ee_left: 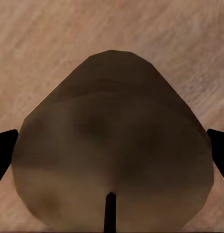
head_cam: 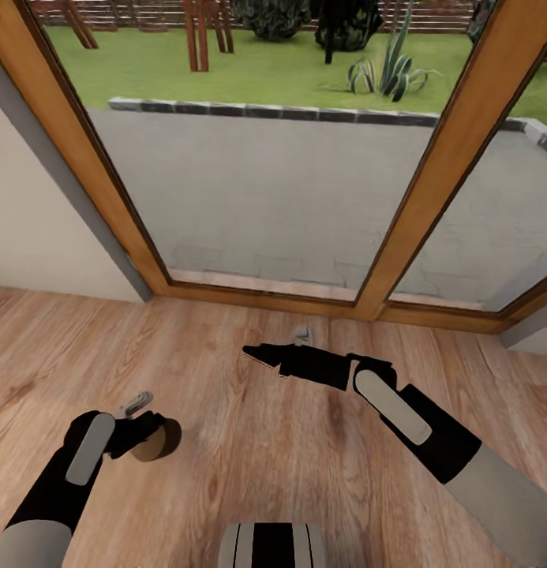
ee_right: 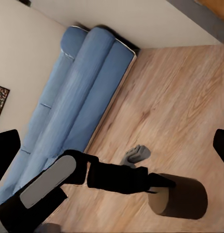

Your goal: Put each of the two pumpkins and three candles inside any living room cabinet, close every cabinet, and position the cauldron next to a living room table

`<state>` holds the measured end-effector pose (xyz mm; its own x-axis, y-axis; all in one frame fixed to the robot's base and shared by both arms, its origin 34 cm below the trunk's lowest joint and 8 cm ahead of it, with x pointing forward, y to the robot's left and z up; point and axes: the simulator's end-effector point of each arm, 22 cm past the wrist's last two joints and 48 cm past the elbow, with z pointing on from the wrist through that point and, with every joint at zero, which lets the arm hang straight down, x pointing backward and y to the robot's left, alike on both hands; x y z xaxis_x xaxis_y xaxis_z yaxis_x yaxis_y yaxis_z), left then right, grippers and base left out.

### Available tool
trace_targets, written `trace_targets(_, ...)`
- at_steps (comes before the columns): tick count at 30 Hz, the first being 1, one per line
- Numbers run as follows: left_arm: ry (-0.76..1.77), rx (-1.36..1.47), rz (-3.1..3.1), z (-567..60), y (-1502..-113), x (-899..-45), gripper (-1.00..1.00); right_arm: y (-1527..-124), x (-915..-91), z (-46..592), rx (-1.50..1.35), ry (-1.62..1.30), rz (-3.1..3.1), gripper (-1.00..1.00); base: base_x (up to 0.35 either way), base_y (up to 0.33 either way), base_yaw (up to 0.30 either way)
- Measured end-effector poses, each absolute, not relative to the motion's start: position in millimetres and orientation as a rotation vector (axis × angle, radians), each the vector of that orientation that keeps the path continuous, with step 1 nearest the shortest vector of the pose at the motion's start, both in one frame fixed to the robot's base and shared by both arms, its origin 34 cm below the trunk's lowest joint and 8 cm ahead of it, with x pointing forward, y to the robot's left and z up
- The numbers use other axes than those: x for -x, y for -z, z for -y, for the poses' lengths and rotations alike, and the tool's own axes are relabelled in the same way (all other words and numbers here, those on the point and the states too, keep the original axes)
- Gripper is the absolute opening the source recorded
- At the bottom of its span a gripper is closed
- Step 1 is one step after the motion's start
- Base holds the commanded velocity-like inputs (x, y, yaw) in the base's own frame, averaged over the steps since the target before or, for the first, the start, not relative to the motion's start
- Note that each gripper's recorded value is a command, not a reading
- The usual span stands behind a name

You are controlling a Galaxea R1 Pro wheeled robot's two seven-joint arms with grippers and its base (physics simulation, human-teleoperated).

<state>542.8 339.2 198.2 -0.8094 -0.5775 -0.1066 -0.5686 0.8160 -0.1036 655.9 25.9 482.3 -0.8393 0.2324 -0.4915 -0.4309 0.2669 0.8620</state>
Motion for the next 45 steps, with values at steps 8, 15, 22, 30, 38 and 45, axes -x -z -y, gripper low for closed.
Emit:
trace_targets(8, 0.146, 0.861, -2.851, -333, -224, -556, -1.0, -475, -665, -16, 0.144, -1.558, -2.046, 1.0, -0.036, 0.0, 0.0)
trace_targets(15, 0.166, 0.85, -2.828, -330, -238, -564, -1.0, -480, -671, -10, 0.133, -1.506, -2.06, 1.0, -0.304, 0.08, 0.0)
trace_targets(22, 0.18, 0.84, -2.803, -328, -252, -571, -1.0, -489, -675, -6, 0.137, -1.46, -2.064, 1.0, -0.325, 0.094, 0.0)
trace_targets(30, 0.19, 0.826, -2.775, -327, -268, -578, -1.0, -509, -675, -5, 0.155, -1.446, -2.041, 1.0, -0.325, 0.09, -0.002)
trace_targets(38, 0.207, 0.815, -2.742, -325, -287, -586, -1.0, -530, -675, -6, 0.178, -1.434, -2.013, 1.0, -0.252, 0.012, -0.204)
trace_targets(45, 0.219, 0.806, -2.711, -326, -304, -593, -1.0, -550, -673, -5, 0.199, -1.423, -1.987, 1.0, -0.046, 0.0, -0.273)
